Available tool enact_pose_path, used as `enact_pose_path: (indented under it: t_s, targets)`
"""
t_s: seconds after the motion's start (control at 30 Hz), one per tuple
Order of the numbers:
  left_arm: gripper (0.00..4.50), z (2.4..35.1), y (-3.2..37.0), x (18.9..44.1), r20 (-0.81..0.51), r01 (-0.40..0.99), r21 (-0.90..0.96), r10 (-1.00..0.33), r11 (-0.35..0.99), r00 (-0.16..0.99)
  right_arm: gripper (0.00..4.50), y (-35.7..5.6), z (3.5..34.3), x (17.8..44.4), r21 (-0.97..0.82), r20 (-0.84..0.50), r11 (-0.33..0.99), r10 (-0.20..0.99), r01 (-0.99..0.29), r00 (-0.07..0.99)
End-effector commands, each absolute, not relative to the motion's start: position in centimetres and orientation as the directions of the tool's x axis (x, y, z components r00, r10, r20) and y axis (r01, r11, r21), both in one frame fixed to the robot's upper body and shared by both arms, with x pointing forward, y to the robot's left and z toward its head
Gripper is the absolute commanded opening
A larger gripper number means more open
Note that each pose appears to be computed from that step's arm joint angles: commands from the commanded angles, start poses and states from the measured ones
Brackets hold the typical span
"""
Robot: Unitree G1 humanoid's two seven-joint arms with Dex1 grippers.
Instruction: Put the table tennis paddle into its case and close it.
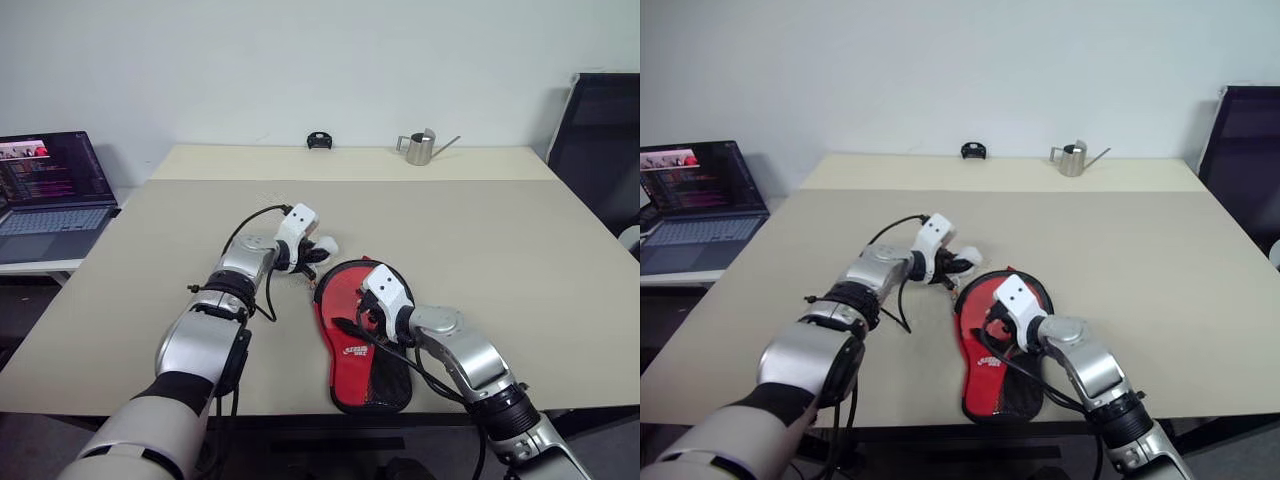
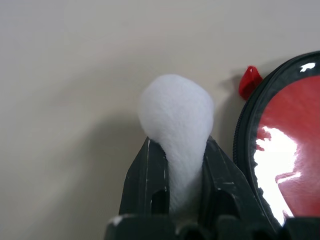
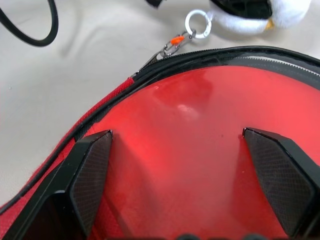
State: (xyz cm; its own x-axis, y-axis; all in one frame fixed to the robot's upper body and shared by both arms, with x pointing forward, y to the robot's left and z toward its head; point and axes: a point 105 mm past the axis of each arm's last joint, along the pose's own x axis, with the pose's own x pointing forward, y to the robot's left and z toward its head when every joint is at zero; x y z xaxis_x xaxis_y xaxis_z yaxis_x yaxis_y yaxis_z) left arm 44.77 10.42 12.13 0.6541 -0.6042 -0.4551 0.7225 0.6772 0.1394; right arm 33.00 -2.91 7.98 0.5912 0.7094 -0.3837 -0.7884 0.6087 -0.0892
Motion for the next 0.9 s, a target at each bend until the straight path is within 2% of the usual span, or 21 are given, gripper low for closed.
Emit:
enact_pose_path:
  t_s: [0.03, 0.53, 0.9]
  targets:
    - [0.34, 14.5, 9.3, 45.6, -0.414, 0.718, 0.228, -0.602, 0.658, 0.683, 4.5, -4.7, 1.9, 31.1, 0.042, -0.587, 0.665, 0.62, -0.745, 0.52]
    - [0.34, 16.0, 4.0, 46.4, -0.315, 0.643, 0.418, -0.561, 0.642, 0.765, 4.5, -5.6, 1.5, 30.1, 0.047, -0.616, 0.711, 0.573, -0.702, 0.54]
    - [0.34, 18.6, 0.3, 46.6, -0.198, 0.536, 0.569, -0.529, 0.624, 0.825, 4.5, -5.7, 1.5, 28.8, 0.067, -0.63, 0.734, 0.556, -0.676, 0.542]
